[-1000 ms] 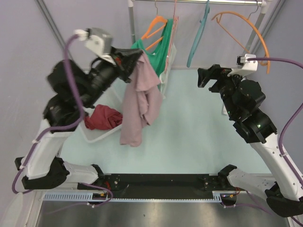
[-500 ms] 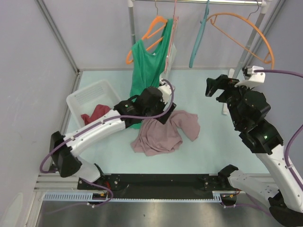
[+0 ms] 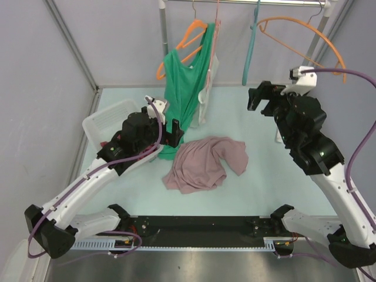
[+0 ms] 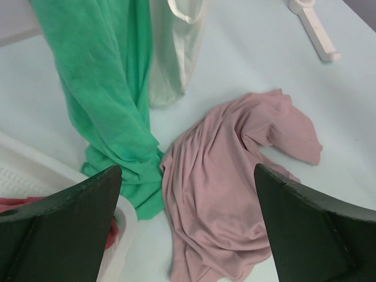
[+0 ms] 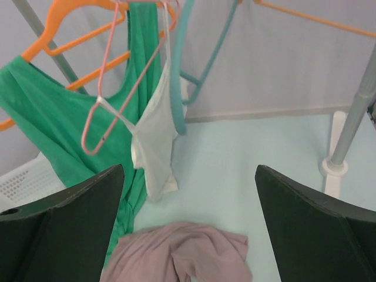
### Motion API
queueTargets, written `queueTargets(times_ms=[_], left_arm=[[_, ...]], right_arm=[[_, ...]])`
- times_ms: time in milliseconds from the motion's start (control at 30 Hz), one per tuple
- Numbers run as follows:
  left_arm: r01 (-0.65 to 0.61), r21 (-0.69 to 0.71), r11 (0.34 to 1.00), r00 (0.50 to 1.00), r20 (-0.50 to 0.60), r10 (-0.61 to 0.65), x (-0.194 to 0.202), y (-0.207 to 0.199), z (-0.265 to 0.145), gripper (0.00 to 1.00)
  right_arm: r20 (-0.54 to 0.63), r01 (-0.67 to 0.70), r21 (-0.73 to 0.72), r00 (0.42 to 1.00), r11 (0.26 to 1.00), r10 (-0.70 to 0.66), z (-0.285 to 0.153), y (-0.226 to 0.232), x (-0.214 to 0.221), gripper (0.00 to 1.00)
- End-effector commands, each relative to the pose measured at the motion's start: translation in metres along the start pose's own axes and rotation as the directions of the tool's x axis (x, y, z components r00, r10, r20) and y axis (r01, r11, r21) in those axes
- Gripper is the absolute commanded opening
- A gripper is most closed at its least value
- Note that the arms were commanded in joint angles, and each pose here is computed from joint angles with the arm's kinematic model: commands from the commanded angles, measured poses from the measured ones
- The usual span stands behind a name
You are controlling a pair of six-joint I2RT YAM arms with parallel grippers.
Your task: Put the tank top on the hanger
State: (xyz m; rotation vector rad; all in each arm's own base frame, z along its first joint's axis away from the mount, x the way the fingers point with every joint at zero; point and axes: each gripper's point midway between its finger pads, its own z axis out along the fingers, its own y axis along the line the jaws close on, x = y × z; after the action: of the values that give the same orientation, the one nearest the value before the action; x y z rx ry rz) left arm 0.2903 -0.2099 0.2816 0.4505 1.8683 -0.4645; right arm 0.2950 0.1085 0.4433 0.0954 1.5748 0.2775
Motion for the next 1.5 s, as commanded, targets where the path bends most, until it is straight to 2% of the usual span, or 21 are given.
queueTargets(times_ms=[0,67,133,167,200,233,267,333,367,467,633,733,833,867,933,967,1067,1133,1167,1200,1467], left_arm=[[0.042,0.082,0.996,0.998,0.049,-0.046,-0.012,-0.014,0.002,1.00],[0.052,0.067,0.996,0.998,0.029,-0.055,-0.008,-0.012,0.005,0.99],[0.057,0.063,0.996,0.998,0.022,-0.059,-0.007,-0.012,0.005,0.99],[0.057,0.061,0.996,0.998,0.024,-0.059,-0.006,-0.011,0.004,1.00],[0.053,0.058,0.997,0.998,0.032,-0.055,-0.008,-0.010,0.003,0.99],[0.050,0.055,0.997,0.998,0.036,-0.052,-0.009,-0.010,0.002,1.00],[0.050,0.025,0.998,0.997,0.049,-0.051,-0.011,-0.004,0.000,0.99],[0.045,0.011,0.999,0.997,0.062,-0.045,-0.013,-0.001,-0.002,1.00],[0.045,0.009,0.999,0.997,0.069,-0.046,-0.014,-0.001,-0.003,0.99],[0.046,0.013,0.999,0.995,0.084,-0.047,-0.017,-0.001,-0.006,0.99],[0.046,0.018,0.999,0.996,0.080,-0.047,-0.016,-0.002,-0.005,0.99],[0.045,0.020,0.999,0.995,0.083,-0.047,-0.017,-0.002,-0.006,0.99],[0.045,0.018,0.999,0.996,0.075,-0.047,-0.015,-0.002,-0.004,0.99],[0.047,0.018,0.999,0.996,0.075,-0.048,-0.015,-0.002,-0.003,0.99],[0.048,0.021,0.999,0.996,0.070,-0.050,-0.013,-0.002,-0.002,0.99],[0.049,0.021,0.999,0.997,0.062,-0.050,-0.011,-0.003,-0.001,1.00],[0.052,0.023,0.998,0.997,0.062,-0.054,-0.011,-0.003,0.000,1.00],[0.054,0.022,0.998,0.997,0.054,-0.055,-0.009,-0.003,0.001,0.99],[0.054,0.022,0.998,0.997,0.054,-0.055,-0.009,-0.003,0.001,0.99],[0.053,0.022,0.998,0.997,0.051,-0.054,-0.008,-0.003,0.002,0.99],[0.057,0.030,0.998,0.997,0.040,-0.059,-0.005,-0.005,0.004,0.99]], right_arm=[[0.070,0.024,-0.038,0.997,0.999,-0.022,0.019,0.023,-0.048,1.00],[0.040,0.068,-0.015,0.997,0.998,-0.067,0.045,0.031,-0.046,1.00],[0.065,0.077,0.004,0.995,0.997,-0.077,0.055,0.036,-0.070,0.99],[0.004,0.119,0.016,0.993,0.993,-0.119,0.078,0.041,-0.051,0.99],[-0.004,0.131,0.025,0.991,0.991,-0.131,0.087,0.043,-0.051,0.99],[0.044,0.111,0.045,0.993,0.993,-0.113,0.088,0.041,-0.077,0.99],[-0.014,0.145,0.066,0.989,0.987,-0.144,0.110,0.042,-0.056,0.99],[0.012,0.146,0.101,0.989,0.984,-0.148,0.121,0.038,-0.073,0.99],[-0.020,0.170,0.119,0.985,0.978,-0.169,0.135,0.037,-0.061,0.98],[-0.006,0.190,0.176,0.981,0.966,-0.192,0.145,0.030,-0.068,0.98],[-0.060,0.269,0.299,0.963,0.916,-0.263,0.158,0.008,-0.053,0.97],[-0.082,0.291,0.310,0.957,0.905,-0.279,0.160,0.002,-0.044,0.93],[-0.102,0.305,0.314,0.952,0.899,-0.287,0.161,-0.004,-0.035,0.78],[-0.106,0.308,0.312,0.951,0.899,-0.289,0.160,-0.004,-0.034,0.66],[-0.117,0.316,0.301,0.948,0.900,-0.295,0.161,-0.007,-0.030,0.53],[-0.120,0.321,0.296,0.947,0.900,-0.298,0.161,-0.007,-0.029,0.42],[-0.137,0.337,0.301,0.941,0.892,-0.309,0.161,-0.015,-0.027,0.21],[-0.141,0.339,0.302,0.940,0.891,-0.310,0.160,-0.018,-0.026,0.12],[-0.129,0.332,0.302,0.943,0.894,-0.307,0.157,-0.018,-0.030,0.03],[-0.128,0.331,0.295,0.943,0.897,-0.306,0.158,-0.018,-0.030,0.00],[-0.071,0.300,0.308,0.954,0.903,-0.292,0.153,-0.020,-0.050,0.00]])
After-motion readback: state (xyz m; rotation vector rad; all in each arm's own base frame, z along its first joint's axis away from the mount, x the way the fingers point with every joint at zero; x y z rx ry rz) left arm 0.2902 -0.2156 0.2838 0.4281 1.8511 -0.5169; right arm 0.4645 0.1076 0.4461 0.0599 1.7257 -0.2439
